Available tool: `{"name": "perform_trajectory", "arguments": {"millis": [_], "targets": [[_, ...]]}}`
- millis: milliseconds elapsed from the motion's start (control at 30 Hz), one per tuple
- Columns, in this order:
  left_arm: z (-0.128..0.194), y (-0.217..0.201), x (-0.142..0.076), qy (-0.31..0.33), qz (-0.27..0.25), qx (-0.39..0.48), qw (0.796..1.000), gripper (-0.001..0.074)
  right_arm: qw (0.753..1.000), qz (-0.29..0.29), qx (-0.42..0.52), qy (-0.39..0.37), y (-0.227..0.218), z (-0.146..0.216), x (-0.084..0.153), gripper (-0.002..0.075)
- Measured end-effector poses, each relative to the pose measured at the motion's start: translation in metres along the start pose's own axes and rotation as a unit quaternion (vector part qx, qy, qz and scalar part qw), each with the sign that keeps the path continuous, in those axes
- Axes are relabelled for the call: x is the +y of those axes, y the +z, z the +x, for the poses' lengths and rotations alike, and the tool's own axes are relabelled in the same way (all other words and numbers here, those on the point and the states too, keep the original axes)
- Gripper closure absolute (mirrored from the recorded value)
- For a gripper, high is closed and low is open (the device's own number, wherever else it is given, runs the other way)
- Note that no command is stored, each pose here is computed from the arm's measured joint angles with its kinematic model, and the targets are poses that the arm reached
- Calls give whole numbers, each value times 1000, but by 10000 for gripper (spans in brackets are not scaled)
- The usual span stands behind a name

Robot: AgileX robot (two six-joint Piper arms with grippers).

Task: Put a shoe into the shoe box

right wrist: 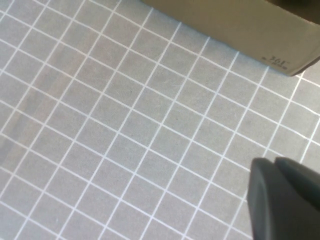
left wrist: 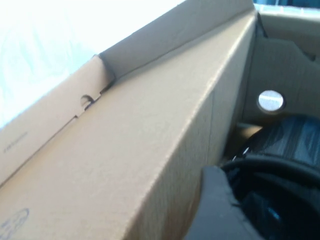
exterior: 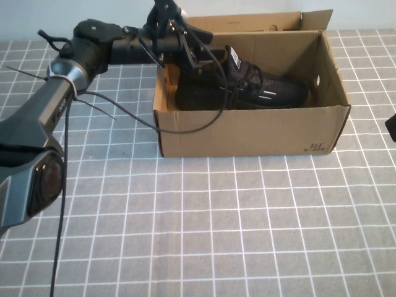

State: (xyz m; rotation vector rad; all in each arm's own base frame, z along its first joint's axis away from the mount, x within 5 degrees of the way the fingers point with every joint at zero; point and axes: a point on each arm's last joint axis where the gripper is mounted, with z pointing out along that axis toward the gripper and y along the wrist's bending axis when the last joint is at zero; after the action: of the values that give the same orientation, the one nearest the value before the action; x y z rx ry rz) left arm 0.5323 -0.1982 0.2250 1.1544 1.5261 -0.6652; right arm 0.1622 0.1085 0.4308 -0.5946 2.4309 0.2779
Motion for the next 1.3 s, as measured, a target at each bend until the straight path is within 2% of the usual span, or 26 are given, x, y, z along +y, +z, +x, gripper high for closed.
{"name": "perform_trajectory", "arguments": {"millis": [133, 333, 433, 667, 867, 1167, 1300], "targets": [[-19, -11, 0, -37, -11, 20, 999, 445, 1000, 0, 0, 0, 0, 0, 0, 742], [-73, -46, -3, -70, -49, 61, 994, 669, 1000, 2, 0, -1, 0, 0, 0, 742], [-97, -64, -8, -97, -63, 75, 990, 717, 1000, 3, 0, -1, 0, 0, -1, 742], [-139, -105, -30, -143, -69, 134, 978, 734, 1000, 3, -8, -1, -5, 2, -1, 742], [-155, -126, -41, -155, -80, 176, 969, 736, 1000, 1, -27, -1, -19, 9, -2, 742], [-157, -130, -45, -191, -76, 187, 961, 736, 999, -2, -48, 19, -38, 49, -7, 742], [-173, -142, -52, -190, -82, 173, 963, 736, 996, -9, -81, 38, -58, 71, -10, 742]]}}
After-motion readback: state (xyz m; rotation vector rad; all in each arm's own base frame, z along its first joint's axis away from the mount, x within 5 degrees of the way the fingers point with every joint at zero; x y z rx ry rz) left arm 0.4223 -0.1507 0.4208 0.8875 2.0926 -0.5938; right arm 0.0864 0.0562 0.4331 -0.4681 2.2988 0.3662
